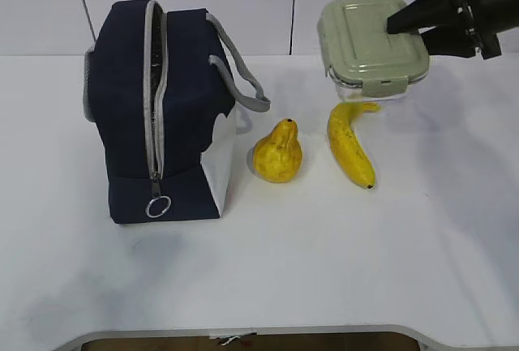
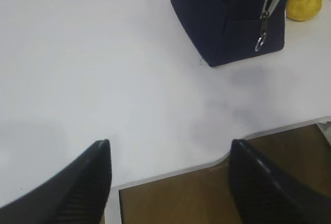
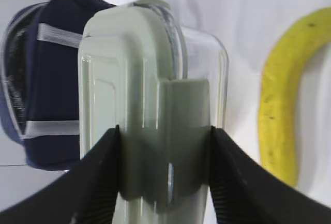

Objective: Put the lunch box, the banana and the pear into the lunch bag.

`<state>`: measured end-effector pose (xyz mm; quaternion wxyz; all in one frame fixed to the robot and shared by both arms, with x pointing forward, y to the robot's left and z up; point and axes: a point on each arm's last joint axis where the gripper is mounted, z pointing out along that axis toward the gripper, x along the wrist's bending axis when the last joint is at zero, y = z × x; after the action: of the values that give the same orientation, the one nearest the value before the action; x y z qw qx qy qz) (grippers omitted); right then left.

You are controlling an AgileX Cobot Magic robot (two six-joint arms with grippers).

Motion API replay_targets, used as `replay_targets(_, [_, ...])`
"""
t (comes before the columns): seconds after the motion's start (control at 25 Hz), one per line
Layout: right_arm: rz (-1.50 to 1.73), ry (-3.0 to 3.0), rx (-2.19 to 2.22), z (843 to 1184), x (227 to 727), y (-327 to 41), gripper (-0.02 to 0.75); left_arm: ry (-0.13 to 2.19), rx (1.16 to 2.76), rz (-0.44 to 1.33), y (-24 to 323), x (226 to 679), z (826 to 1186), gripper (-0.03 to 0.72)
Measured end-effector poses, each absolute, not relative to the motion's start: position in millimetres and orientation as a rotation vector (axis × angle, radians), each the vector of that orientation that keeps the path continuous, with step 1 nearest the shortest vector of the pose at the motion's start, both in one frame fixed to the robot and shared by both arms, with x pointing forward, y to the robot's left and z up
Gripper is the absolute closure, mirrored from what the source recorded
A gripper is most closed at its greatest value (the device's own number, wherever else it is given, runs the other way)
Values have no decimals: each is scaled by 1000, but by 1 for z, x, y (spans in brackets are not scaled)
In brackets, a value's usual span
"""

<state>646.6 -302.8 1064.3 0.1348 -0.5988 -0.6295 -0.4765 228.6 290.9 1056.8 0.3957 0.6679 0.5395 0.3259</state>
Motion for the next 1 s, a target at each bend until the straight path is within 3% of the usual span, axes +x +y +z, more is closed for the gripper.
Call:
replay_targets(0.44, [-1476,-1860,-1635,1099,633,-278,353,1357,1684,794,288,228,1057,189])
replay_targets(1.0, [-1509,-1838,-1526,1109,627,-248,353,1317,1638,740,283,229,1060,214])
